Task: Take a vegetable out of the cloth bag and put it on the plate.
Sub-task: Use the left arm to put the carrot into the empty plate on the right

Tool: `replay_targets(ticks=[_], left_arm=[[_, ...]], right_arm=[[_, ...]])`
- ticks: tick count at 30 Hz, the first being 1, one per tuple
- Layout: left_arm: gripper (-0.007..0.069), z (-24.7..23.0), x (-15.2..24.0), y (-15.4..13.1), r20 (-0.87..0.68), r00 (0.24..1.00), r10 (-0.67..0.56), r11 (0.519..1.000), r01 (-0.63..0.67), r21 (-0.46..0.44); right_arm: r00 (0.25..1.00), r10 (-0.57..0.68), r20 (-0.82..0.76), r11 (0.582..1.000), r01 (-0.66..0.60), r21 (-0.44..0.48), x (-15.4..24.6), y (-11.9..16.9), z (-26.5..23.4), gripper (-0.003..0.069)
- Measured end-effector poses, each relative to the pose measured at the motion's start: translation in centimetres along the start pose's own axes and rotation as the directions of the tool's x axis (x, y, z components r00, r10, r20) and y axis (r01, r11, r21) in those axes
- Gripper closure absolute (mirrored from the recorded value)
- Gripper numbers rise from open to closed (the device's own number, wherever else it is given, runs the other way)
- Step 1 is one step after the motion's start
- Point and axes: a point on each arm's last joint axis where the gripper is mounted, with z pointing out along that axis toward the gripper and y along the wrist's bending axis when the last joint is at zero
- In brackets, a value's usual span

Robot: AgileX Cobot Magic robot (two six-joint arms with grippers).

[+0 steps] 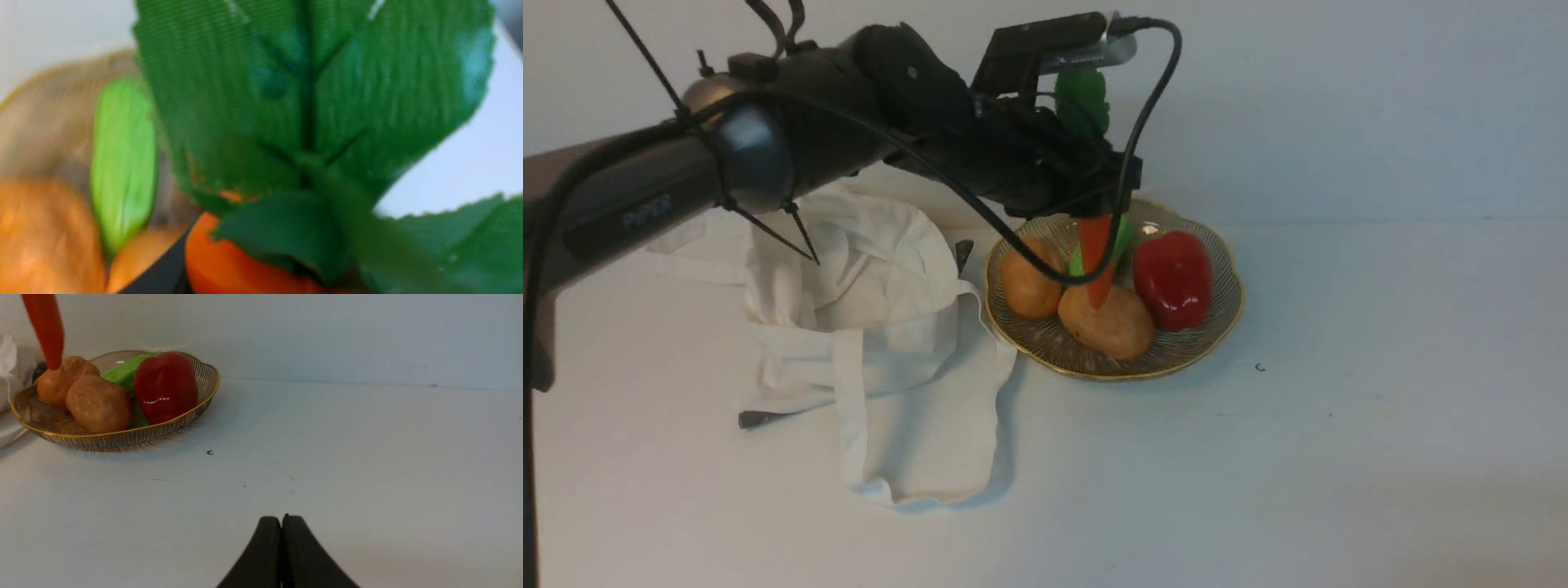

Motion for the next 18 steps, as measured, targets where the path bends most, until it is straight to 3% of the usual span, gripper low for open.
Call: replay_targets(ticks=[4,10,13,18], left_arm=[[0.0316,1.6,0.2,-0.1,0.071,0.997,0.003,1.0,-0.002,-0.008],[0.0316,3.7,0.8,1.0,0.145,0.979,-0.143,0.989,0.148,-0.022],[0.0279,4.7,1.2,1.9,0.182,0.974,-0.136,0.987,0.15,-0.064],[0.0086,6.1,2.2,3.0,0.181,0.973,-0.14,0.982,0.16,-0.101]], right_arm=[[1.0,0.0,0.0,1.0,0.0,0.0,0.0,0.0,0.0,0.0673],[1.0,0.0,0.0,1.0,0.0,0.0,0.0,0.0,0.0,0.0673],[1.0,0.0,0.0,1.0,0.0,0.0,0.0,0.0,0.0,0.0673],[1.0,0.0,0.0,1.0,0.0,0.0,0.0,0.0,0.0,0.0673]])
